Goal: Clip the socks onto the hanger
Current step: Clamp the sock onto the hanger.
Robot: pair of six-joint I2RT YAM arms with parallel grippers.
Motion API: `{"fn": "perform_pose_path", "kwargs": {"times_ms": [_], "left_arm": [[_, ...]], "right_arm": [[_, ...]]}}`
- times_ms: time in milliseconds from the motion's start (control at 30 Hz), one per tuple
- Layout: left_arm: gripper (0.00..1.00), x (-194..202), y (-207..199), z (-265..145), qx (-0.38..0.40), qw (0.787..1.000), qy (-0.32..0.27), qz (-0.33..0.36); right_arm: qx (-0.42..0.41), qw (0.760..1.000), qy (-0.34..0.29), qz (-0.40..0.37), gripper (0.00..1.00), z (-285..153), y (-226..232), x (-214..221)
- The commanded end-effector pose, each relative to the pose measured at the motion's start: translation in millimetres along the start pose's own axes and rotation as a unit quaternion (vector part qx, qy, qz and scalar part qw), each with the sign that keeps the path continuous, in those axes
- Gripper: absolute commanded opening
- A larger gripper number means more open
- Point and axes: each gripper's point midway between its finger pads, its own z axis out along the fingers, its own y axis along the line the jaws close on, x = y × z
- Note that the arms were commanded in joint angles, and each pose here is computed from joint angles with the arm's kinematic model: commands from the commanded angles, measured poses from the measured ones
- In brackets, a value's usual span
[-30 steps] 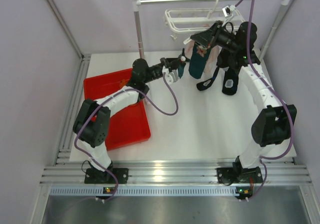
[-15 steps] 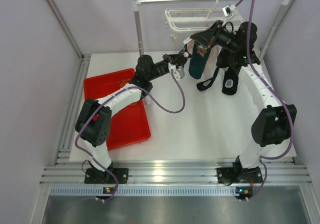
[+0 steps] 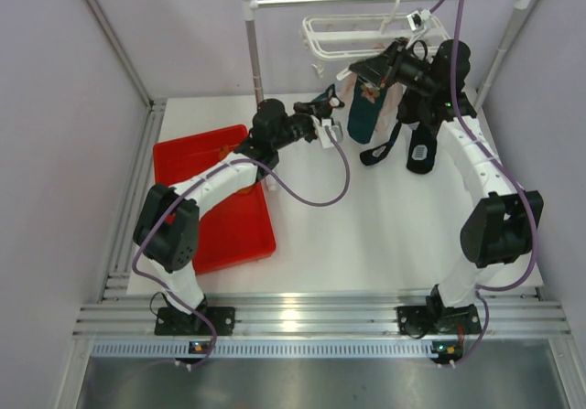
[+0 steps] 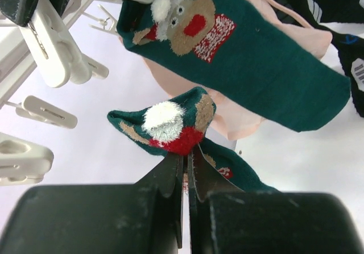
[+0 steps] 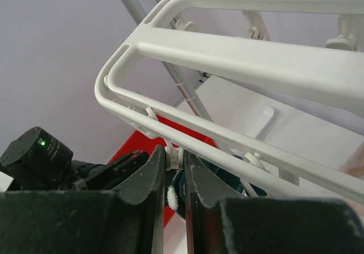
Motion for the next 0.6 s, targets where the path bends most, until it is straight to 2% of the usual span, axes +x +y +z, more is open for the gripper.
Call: {"fn": "perform_pose_path", "kwargs": {"times_ms": [0,567], "left_arm": [[0.00,-27,46,-4,-0.047,0.998,-0.013,0.033],[0.00,-36,55,7,-0.057,0.997,-0.017,0.044]], "right_arm": [[-0.004,0.999,-0.029,-0.042,0.00,1,10,-26],[-0.006,0.999,-0.025,-0.043,0.00,5,11,-23]]}}
